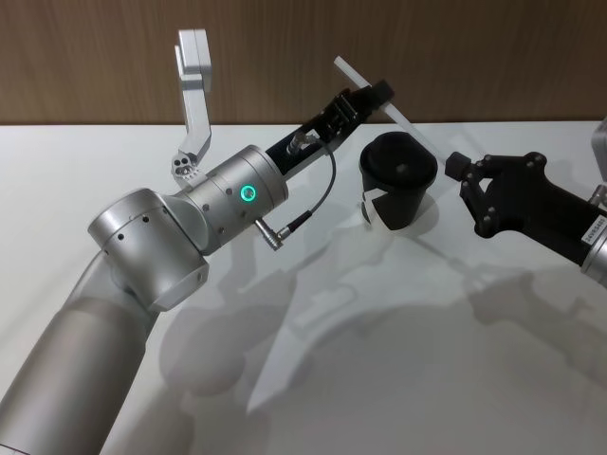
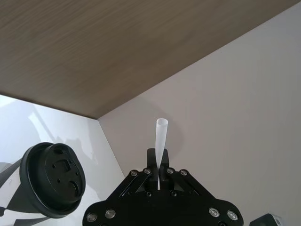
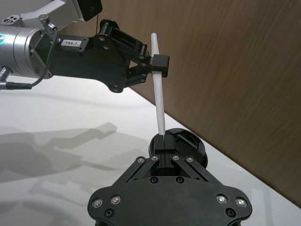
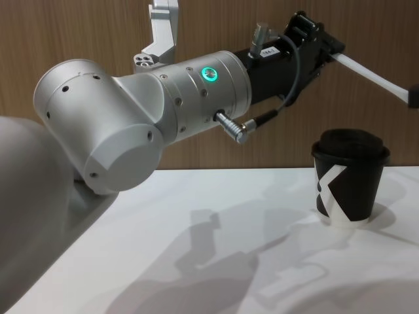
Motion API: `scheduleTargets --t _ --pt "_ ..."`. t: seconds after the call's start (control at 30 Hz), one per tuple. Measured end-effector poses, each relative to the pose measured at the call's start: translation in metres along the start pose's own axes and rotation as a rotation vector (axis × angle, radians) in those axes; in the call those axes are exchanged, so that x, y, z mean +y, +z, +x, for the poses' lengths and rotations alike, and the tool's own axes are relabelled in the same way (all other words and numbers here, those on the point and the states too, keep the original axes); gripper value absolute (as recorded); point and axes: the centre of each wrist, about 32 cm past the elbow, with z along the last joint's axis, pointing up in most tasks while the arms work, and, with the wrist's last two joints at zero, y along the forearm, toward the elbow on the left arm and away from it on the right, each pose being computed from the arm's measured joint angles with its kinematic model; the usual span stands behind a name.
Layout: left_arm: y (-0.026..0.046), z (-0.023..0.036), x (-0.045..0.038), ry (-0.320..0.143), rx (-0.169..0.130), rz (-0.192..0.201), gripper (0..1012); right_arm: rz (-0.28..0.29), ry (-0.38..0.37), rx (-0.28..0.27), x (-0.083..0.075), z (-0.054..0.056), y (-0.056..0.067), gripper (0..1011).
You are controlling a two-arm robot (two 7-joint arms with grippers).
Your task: Pick up the straw with one hand, pass it to the other hand, and insert it into the cup.
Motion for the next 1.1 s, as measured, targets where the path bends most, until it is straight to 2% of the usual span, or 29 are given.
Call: scheduleTargets --t 0.2,0.33,0.5,0.53,0.83,0.93,0.97,1.07,1.1 --pt "0.0001 0.0 0.0 0.0 0.0 0.0 11 0.0 0.0 0.0 0.0 0.0 0.0 0" --pt "0.0002 0.0 0.0 0.0 0.0 0.0 12 0.0 0.0 0.0 0.0 0.0 0.0 58" --pt "0.0001 0.0 0.0 0.0 0.0 0.0 12 0.0 0.0 0.0 0.0 0.0 0.0 207" --pt "0.0001 0.0 0.0 0.0 0.0 0.0 12 0.0 0.0 0.0 0.0 0.0 0.0 207" --pt "0.0004 0.0001 0.0001 0.004 -0.007 -0.003 11 0.0 0.0 0.0 0.0 0.0 0.0 506" --pt "0.001 -0.0009 0.0 0.009 -0.024 -0.006 11 0.0 0.0 0.0 0.0 0.0 0.0 598" --pt "0.0016 -0.0015 0.0 0.012 -0.038 -0.007 11 0.0 0.0 0.0 0.0 0.0 0.0 645" --pt "0.0028 -0.0035 -0.0001 0.018 -0.073 -0.012 11 0.0 0.0 0.0 0.0 0.0 0.0 704" --pt "0.0032 -0.004 -0.0002 0.019 -0.083 -0.013 11 0.0 0.0 0.0 0.0 0.0 0.0 762"
